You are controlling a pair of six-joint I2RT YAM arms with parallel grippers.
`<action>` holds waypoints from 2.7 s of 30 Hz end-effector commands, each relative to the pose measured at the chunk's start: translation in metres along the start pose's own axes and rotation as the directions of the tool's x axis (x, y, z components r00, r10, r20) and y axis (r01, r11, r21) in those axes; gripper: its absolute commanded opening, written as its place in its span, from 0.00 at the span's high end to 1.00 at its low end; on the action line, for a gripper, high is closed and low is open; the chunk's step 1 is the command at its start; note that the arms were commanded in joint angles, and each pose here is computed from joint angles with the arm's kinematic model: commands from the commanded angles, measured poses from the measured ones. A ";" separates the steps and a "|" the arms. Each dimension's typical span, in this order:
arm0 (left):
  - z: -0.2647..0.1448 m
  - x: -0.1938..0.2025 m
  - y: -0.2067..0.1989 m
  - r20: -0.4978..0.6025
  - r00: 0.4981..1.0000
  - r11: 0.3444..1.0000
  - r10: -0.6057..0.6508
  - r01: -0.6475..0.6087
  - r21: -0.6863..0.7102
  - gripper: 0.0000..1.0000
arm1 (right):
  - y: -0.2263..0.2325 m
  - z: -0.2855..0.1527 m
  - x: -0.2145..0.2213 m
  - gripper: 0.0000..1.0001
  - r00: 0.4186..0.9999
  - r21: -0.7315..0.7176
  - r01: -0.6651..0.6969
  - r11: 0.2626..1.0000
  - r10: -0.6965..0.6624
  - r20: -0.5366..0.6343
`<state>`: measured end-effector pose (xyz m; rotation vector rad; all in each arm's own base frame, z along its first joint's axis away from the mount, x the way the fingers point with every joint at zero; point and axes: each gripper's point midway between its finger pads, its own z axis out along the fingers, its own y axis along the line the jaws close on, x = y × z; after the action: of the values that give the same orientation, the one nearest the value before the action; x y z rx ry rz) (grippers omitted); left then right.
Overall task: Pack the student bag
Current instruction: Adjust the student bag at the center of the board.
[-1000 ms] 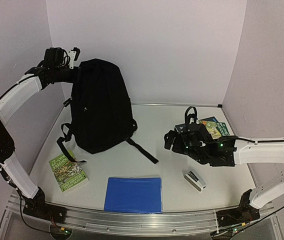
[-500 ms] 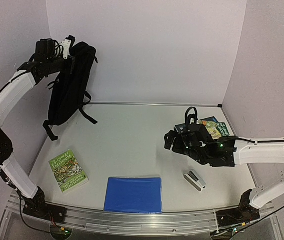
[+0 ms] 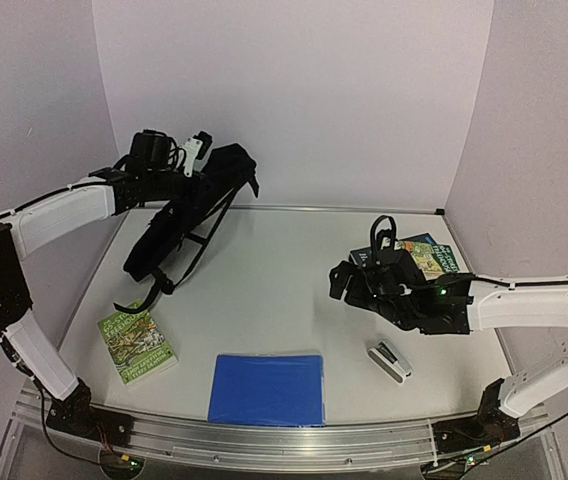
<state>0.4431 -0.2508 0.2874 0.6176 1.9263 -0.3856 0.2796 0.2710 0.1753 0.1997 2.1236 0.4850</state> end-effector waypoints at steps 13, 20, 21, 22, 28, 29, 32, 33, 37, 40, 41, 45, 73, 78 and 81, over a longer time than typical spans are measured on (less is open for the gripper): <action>0.072 0.100 -0.198 -0.264 0.948 0.865 -0.180 0.280 0.416 0.90 | -0.026 -0.022 -0.025 0.02 0.985 0.026 -0.114 0.993 0.109 0.131; 0.037 0.089 -0.217 -0.319 0.913 0.770 -0.253 0.390 0.506 0.29 | -0.021 -0.021 -0.031 0.02 0.990 0.039 -0.033 0.999 0.028 0.136; 0.030 0.085 -0.215 -0.317 0.910 0.768 -0.267 0.400 0.500 0.24 | -0.018 -0.021 -0.031 0.02 0.991 0.039 -0.018 0.999 0.013 0.133; 0.023 0.079 -0.210 -0.312 0.907 0.774 -0.284 0.409 0.483 0.21 | -0.014 -0.020 -0.033 0.02 0.991 0.037 -0.004 0.999 -0.001 0.131; 0.008 0.086 -0.150 -0.373 0.813 0.771 -0.447 0.562 0.299 0.14 | 0.012 -0.001 -0.025 0.02 0.996 -0.001 0.072 0.997 -0.071 0.057; 0.008 0.093 -0.131 -0.377 0.783 0.759 -0.495 0.601 0.251 0.14 | 0.018 0.006 -0.022 0.02 0.996 -0.014 0.080 0.997 -0.079 0.032; 0.002 0.113 -0.077 -0.359 0.690 0.710 -0.628 0.697 0.100 0.13 | 0.035 0.023 -0.011 0.02 0.993 -0.064 0.107 0.992 -0.110 -0.035; -0.001 0.124 -0.062 -0.362 0.659 0.690 -0.660 0.721 0.056 0.13 | 0.038 0.031 -0.003 0.02 0.991 -0.076 0.112 0.991 -0.118 -0.070; -0.023 0.151 -0.011 -0.308 0.561 0.604 -0.768 0.795 -0.057 0.11 | 0.042 0.062 0.013 0.02 0.980 -0.120 0.077 0.990 -0.097 -0.175; -0.045 0.163 0.019 -0.256 0.503 0.539 -0.826 0.836 -0.098 0.08 | 0.044 0.080 0.014 0.02 0.974 -0.162 0.048 0.986 -0.082 -0.209; -0.052 0.164 0.027 -0.238 0.485 0.519 -0.841 0.848 -0.106 0.07 | 0.043 0.085 0.011 0.02 0.975 -0.172 0.035 0.985 -0.071 -0.211; -0.074 0.179 0.039 -0.203 0.442 0.473 -0.874 0.870 -0.140 0.04 | 0.037 0.112 0.005 0.06 0.968 -0.208 -0.014 0.978 -0.039 -0.248; -0.057 0.234 0.044 -0.222 0.336 0.377 -0.915 0.908 -0.183 0.04 | -0.022 0.102 0.038 0.65 0.943 -0.079 -0.078 0.994 0.048 -0.330; -0.070 0.223 0.043 -0.194 0.399 0.434 -0.896 0.880 -0.192 0.05 | -0.008 0.071 0.012 0.39 0.952 -0.110 -0.074 0.991 0.037 -0.303; -0.075 0.215 0.026 -0.205 0.433 0.469 -0.878 0.865 -0.180 0.06 | 0.015 0.048 0.004 0.39 0.958 -0.173 -0.073 0.982 0.021 -0.287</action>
<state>0.3305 -0.1247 0.0907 -0.6180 2.4754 -0.9530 0.3306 0.2884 0.1117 0.1140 2.4056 0.7192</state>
